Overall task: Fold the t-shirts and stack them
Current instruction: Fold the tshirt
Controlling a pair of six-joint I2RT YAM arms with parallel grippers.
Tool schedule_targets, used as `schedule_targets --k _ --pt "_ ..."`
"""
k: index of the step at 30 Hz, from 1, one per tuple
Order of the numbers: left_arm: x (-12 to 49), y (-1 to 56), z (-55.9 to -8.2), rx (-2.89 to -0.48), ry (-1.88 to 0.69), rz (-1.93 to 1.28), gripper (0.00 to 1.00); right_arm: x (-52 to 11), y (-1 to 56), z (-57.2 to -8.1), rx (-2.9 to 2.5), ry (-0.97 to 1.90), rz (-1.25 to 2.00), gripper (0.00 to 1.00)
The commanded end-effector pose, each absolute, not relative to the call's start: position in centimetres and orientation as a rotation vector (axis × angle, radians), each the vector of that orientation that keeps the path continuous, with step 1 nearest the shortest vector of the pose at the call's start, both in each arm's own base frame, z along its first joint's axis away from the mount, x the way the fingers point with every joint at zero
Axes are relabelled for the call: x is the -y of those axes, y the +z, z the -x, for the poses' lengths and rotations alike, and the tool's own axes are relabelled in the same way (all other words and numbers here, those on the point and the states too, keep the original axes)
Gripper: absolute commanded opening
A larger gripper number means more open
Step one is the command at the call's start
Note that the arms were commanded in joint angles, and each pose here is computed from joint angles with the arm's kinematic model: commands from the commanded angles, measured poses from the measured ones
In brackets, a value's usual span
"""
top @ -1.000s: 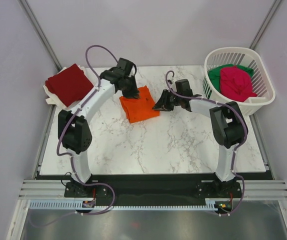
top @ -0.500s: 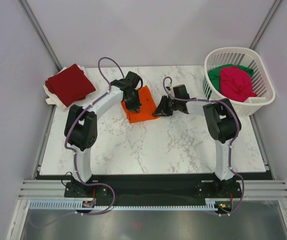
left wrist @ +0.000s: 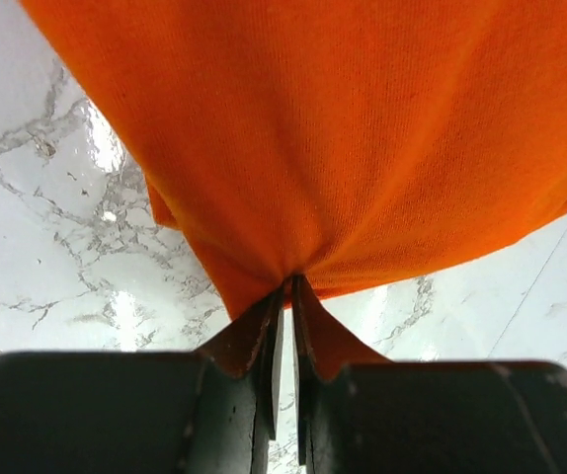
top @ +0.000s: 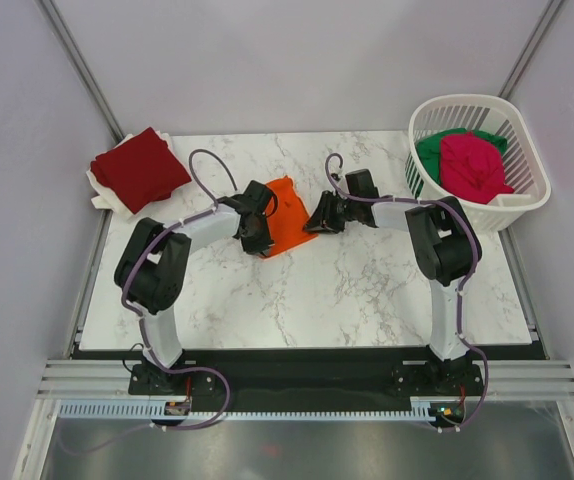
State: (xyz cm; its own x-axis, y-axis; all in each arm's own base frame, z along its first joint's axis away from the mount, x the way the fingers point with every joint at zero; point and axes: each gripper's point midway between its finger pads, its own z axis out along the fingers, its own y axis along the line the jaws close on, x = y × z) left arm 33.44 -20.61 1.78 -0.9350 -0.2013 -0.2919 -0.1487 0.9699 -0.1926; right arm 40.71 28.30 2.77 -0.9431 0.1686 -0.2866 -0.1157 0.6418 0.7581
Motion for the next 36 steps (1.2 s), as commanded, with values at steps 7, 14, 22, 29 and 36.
schedule_targets --k 7,14,22,29,36 --pt "19.1 6.4 -30.7 -2.785 -0.272 0.196 0.32 -27.6 8.1 -42.5 -2.439 1.099 0.056 0.53" --pt "20.1 15.5 -36.0 -2.597 -0.380 0.168 0.36 -29.4 15.9 -44.4 -2.281 1.161 0.086 0.42" --pt "18.3 16.0 -41.0 -2.573 -0.385 0.252 0.33 -35.1 16.6 -47.0 -2.234 1.355 0.125 0.18" --pt "17.7 13.7 -42.9 -2.611 -0.356 0.279 0.29 -36.6 14.9 -49.5 -2.215 1.387 0.109 0.13" --pt "17.8 13.3 -43.3 -2.616 -0.350 0.266 0.29 -37.7 11.5 -52.0 -2.235 1.402 0.084 0.13"
